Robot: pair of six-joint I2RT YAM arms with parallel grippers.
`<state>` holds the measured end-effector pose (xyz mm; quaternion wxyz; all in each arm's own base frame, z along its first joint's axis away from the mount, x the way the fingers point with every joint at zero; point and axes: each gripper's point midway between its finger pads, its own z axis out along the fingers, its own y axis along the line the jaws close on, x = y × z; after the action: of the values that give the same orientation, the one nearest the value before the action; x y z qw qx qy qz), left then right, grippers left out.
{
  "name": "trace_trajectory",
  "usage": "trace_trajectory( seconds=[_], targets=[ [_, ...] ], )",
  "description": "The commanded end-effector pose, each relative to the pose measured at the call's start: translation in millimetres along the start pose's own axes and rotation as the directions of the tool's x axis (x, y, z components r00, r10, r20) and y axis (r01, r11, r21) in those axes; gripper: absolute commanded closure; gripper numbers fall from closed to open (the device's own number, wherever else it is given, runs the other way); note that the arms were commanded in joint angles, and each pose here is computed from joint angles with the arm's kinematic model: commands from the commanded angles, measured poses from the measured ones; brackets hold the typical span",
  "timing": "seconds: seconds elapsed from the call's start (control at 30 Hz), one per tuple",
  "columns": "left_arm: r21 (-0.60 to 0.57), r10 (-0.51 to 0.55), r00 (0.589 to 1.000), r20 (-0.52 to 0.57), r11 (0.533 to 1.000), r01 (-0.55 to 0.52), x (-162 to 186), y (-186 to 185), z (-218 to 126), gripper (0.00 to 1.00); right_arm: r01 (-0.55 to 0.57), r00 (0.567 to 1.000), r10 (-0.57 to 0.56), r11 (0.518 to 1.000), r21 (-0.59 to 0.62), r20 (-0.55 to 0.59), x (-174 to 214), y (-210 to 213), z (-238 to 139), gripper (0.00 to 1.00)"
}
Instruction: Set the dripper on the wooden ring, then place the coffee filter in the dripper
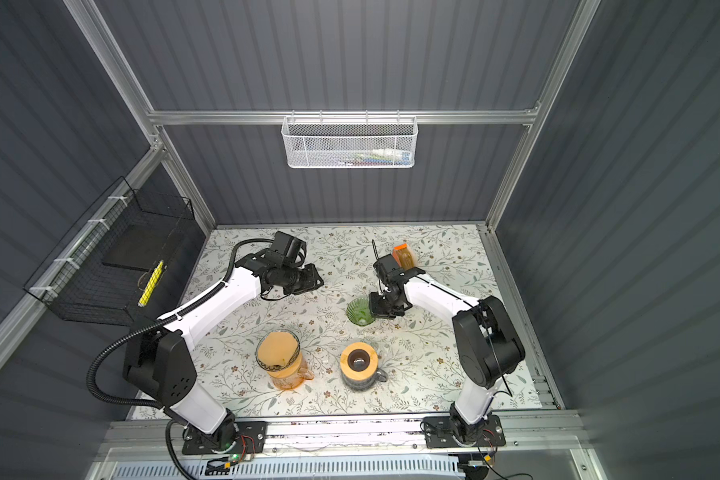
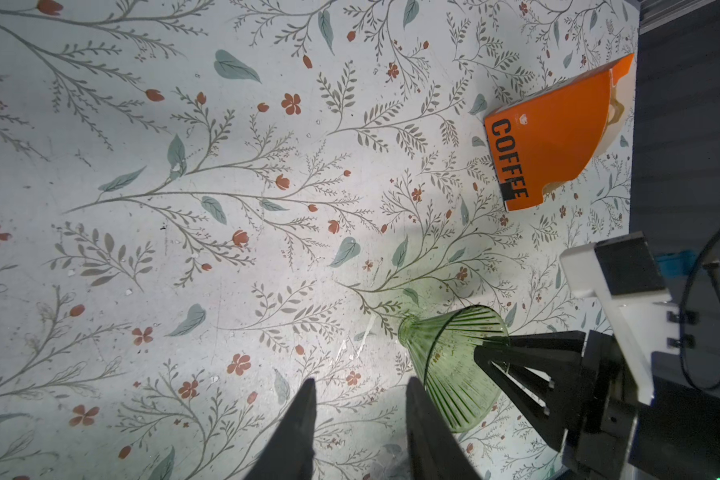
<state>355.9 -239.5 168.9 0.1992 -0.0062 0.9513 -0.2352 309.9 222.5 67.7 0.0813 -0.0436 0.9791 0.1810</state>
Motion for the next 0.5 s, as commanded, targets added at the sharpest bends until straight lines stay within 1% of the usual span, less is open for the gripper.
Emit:
trace_trajectory(
  seconds=[0.0, 0.13, 0.33, 0.47],
  targets=[
    [0.01, -0.001, 1.0, 0.02, 1.0, 0.0, -6, -6, -3, 0.63, 0.008, 1.0, -0.008, 1.0, -0.022, 0.001, -6, 5, 1, 0.8],
    [0.002, 0.005, 1.0, 0.02, 1.0, -0.005, -7, -5, -4, 0.63, 0.003, 1.0, -0.003, 1.0, -0.026, -0.001, -8, 6, 3, 0.87],
    [0.01, 0.022, 0.999, 0.03, 1.0, -0.023, -9, -8, -9, 0.63, 0.009, 1.0, -0.008, 0.999, -0.032, 0.02, -14, 10, -6, 1.0],
    [0.021, 0.033, 0.999, 0.043, 0.999, -0.033, -10, -11, -15, 0.63, 0.015, 0.999, -0.013, 0.999, -0.036, 0.036, -16, 14, -16, 1.0]
  ],
)
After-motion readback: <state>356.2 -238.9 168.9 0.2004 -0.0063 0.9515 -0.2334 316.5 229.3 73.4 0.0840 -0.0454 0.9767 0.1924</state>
